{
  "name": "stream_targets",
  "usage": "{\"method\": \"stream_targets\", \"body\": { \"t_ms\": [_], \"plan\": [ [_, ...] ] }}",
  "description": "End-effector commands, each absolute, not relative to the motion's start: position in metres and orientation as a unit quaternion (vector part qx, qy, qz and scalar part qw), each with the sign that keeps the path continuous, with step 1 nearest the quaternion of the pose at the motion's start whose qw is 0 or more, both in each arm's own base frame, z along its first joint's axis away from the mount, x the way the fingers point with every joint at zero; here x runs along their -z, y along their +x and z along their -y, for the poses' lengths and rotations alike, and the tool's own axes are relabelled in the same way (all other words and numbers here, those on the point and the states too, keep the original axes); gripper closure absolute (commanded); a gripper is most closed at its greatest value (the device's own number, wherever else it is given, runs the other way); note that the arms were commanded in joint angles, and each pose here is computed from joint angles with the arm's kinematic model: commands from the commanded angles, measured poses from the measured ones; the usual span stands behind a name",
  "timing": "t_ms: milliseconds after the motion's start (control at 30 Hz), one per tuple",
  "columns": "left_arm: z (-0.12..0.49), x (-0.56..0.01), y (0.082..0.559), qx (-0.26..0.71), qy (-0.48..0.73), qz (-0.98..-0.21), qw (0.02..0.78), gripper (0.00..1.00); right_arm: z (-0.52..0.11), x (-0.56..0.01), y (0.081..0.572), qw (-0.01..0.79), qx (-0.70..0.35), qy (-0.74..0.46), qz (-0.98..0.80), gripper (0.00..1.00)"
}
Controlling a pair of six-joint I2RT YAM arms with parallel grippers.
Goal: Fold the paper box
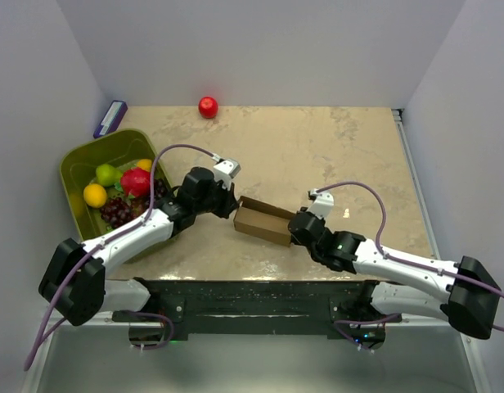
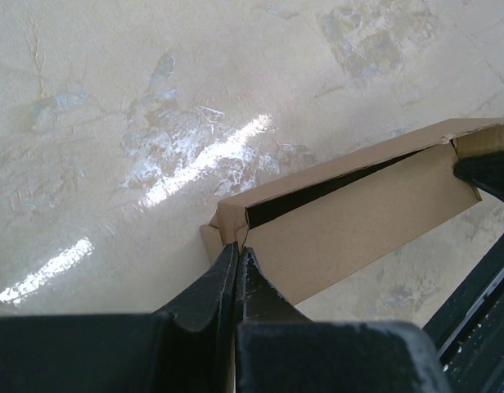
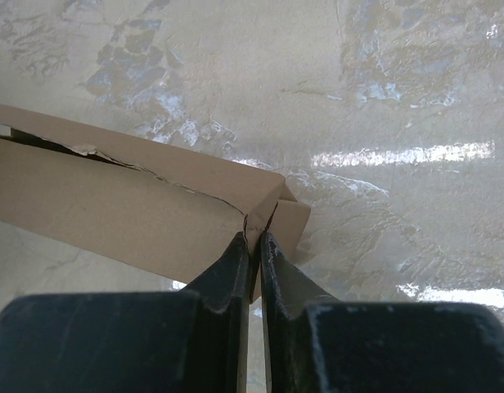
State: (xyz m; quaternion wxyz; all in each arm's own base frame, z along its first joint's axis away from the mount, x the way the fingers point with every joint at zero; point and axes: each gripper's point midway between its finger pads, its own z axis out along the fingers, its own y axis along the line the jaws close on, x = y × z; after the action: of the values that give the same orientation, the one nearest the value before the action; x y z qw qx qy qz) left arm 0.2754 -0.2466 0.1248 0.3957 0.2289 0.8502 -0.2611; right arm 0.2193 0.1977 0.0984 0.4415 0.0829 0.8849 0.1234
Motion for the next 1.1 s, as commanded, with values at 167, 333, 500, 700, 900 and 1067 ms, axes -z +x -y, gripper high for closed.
{"method": "stream_targets", "body": {
  "t_ms": [167, 333, 500, 700, 900, 1067],
  "plan": [
    [0.262, -0.147, 0.266, 0.304, 0.204, -0.857, 0.363, 1.0, -0.17, -0.056, 0.198, 0.385, -0.035, 0.047, -0.921, 1.0],
    [0.261, -0.15, 0.265, 0.305, 0.197, -0.859, 0.36, 1.0, -0.169, -0.051, 0.196, 0.376, -0.024, 0.041, -0.926, 1.0],
    [0.261, -0.15, 0.263, 0.305, 0.198, -0.862, 0.354, 1.0, -0.17, -0.05, 0.197, 0.372, -0.019, 0.039, -0.927, 1.0],
    [0.255, -0.132, 0.258, 0.294, 0.196, -0.869, 0.347, 1.0, -0.169, -0.053, 0.197, 0.376, -0.021, 0.04, -0.925, 1.0],
    [0.247, -0.114, 0.252, 0.286, 0.188, -0.876, 0.339, 1.0, -0.169, -0.056, 0.197, 0.378, -0.021, 0.041, -0.924, 1.0],
    [0.237, -0.099, 0.244, 0.258, 0.185, -0.887, 0.337, 1.0, -0.169, -0.058, 0.199, 0.382, -0.02, 0.041, -0.923, 1.0]
  ]
}}
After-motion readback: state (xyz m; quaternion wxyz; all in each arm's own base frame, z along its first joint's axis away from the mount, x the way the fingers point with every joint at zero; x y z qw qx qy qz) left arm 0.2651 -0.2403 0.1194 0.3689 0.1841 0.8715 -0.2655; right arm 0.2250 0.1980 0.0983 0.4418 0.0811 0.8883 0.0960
